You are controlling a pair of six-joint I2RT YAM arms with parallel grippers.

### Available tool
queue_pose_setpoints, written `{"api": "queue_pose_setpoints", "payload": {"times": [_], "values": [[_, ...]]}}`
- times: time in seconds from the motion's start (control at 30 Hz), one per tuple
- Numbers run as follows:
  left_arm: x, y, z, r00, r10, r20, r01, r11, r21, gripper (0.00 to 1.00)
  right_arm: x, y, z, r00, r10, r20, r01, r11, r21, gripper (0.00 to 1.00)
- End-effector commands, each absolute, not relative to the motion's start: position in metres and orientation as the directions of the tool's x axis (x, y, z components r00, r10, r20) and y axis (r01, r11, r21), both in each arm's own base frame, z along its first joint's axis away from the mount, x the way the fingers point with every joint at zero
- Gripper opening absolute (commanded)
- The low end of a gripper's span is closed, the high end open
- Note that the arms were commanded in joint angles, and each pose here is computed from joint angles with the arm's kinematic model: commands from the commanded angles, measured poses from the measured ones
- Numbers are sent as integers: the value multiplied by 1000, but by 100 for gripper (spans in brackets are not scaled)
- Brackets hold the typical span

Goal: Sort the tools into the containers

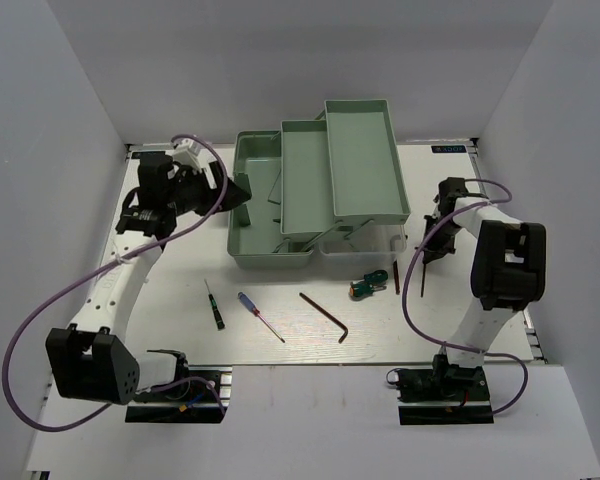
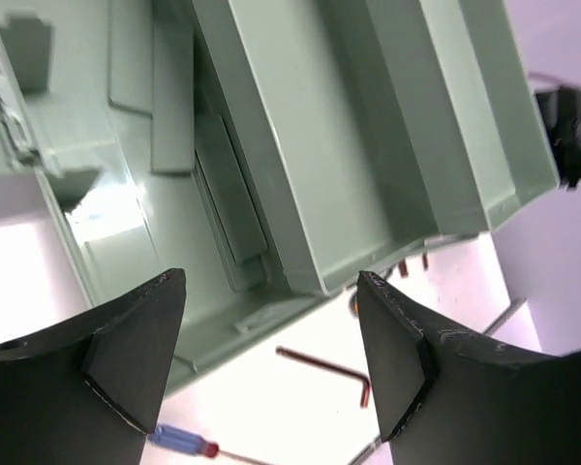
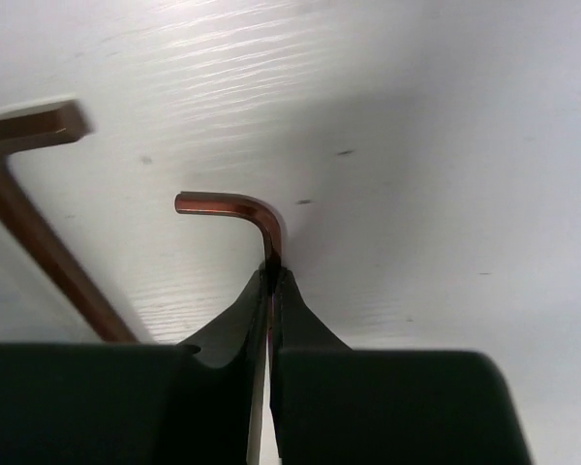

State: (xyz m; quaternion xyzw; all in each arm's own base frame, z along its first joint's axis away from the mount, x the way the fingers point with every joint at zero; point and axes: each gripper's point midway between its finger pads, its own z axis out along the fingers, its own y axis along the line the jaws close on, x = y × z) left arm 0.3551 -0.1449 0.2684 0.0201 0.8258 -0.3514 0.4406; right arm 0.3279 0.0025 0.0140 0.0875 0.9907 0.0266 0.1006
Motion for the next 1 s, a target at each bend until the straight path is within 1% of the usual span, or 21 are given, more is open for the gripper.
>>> {"api": "queue_pose_setpoints", "payload": {"times": [0.0, 0.1, 0.13, 0.23, 0.27, 0.33, 0.5, 0.6, 0.67, 0.7, 0.73, 0.8, 0.83, 0.87, 0.9, 0.97], "values": [[334, -156, 260, -633, -224, -741, 353, 768, -534, 82, 333, -31, 20, -943, 230, -240, 235, 972, 7, 0], [319, -167, 242, -665, -157, -730, 367, 783, -502, 82, 358, -39, 53, -904, 229, -361, 221, 973, 65, 0], [315, -167, 236, -671, -150, -726, 356, 794, -493, 82, 367, -33, 65, -895, 207, -394, 174, 978, 118, 0], [301, -176, 222, -693, -94, -714, 366, 808, -462, 82, 384, -33, 112, -826, 168, -538, 104, 983, 148, 0], [296, -179, 213, -708, -81, -702, 367, 807, -464, 82, 387, -28, 122, -809, 164, -564, 72, 981, 182, 0], [286, -187, 204, -721, -59, -690, 374, 805, -460, 82, 393, -29, 149, -760, 156, -630, 45, 981, 189, 0], [274, -200, 201, -722, -26, -691, 401, 798, -450, 82, 399, -13, 193, -691, 183, -699, -34, 958, 286, 0], [265, -206, 193, -726, 27, -687, 430, 798, -423, 82, 415, 3, 254, -566, 185, -803, -142, 938, 316, 0], [259, -209, 192, -726, 41, -686, 444, 790, -423, 82, 421, 12, 281, -518, 194, -833, -198, 920, 338, 0], [253, -211, 190, -726, 51, -685, 454, 784, -423, 82, 424, 21, 306, -482, 202, -853, -253, 900, 356, 0], [254, -212, 188, -726, 51, -685, 454, 784, -423, 82, 428, 22, 329, -438, 205, -875, -275, 896, 348, 0], [248, -216, 184, -731, 70, -679, 467, 776, -423, 82, 436, 26, 349, -394, 204, -896, -308, 889, 337, 0], [250, -216, 185, -723, 64, -688, 467, 780, -417, 82, 437, 29, 376, -337, 191, -922, -341, 888, 309, 0], [247, -217, 181, -728, 75, -681, 470, 778, -418, 82, 440, 32, 381, -325, 181, -928, -355, 886, 297, 0], [246, -221, 183, -726, 69, -685, 474, 771, -425, 82, 440, 34, 403, -279, 171, -945, -372, 888, 270, 0], [246, -223, 180, -727, 64, -684, 470, 773, -427, 82, 445, 38, 407, -276, 166, -947, -383, 884, 267, 0]]}}
